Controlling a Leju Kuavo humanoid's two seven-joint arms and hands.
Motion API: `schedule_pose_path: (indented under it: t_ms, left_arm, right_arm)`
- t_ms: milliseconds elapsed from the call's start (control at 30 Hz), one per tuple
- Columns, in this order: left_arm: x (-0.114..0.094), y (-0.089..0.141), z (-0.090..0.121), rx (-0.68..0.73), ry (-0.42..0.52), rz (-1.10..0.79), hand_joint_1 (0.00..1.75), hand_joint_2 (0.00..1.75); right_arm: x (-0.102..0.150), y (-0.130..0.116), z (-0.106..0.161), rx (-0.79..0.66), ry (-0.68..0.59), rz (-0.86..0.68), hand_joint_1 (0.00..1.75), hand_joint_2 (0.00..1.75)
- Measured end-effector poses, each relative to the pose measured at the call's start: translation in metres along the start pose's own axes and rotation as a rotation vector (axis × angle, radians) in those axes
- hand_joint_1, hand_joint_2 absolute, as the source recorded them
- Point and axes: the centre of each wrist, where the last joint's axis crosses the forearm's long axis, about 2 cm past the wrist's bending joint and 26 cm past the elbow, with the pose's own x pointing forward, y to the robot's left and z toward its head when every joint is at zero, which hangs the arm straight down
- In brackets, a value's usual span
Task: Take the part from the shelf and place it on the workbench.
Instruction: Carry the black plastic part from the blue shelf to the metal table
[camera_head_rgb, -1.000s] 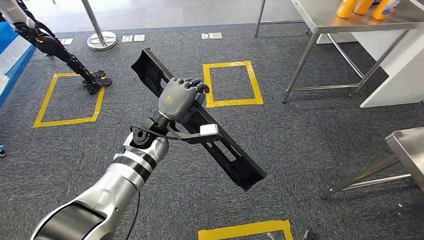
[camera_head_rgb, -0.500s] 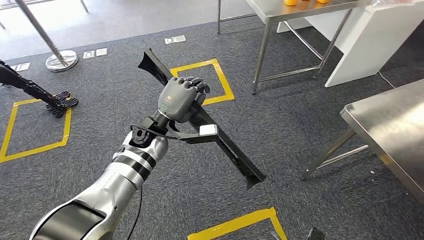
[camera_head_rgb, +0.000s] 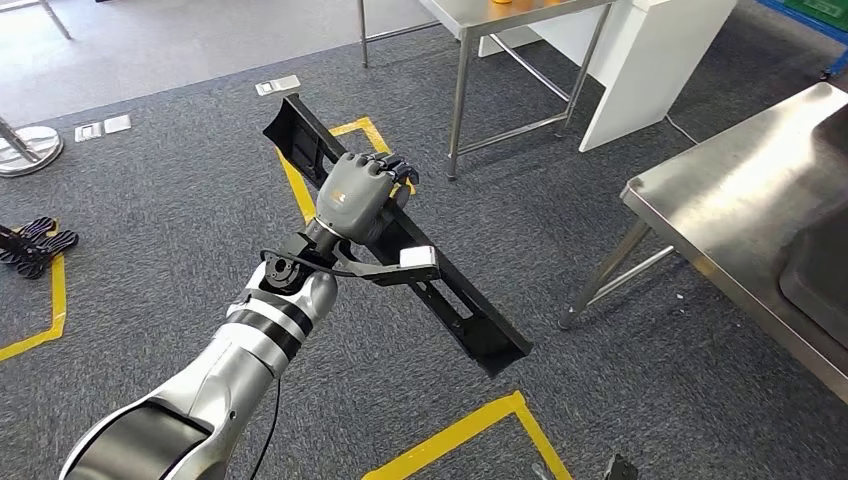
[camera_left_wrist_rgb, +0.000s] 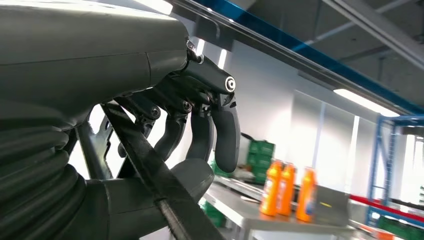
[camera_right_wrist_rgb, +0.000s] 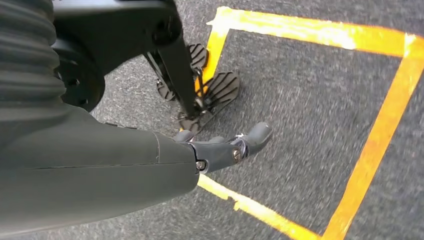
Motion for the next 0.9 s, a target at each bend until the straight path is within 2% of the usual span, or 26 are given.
schedule_pose_path:
  t_ms: [700, 900]
  left_arm:
    - [-0.006, -0.001, 0.006, -0.008, 0.01, -0.005, 1.75, 1.75]
    - [-0.009, 0.001, 0.007, -0.001, 0.013, -0.007, 1.75, 1.75]
  right_arm:
    - [0.003, 0.001, -0.001, -0.004, 0.005, 0.003, 0.0, 1.75]
    - [-0.016, -0.012, 0.002, -0.05, 0.086, 0.053, 0.0, 1.75]
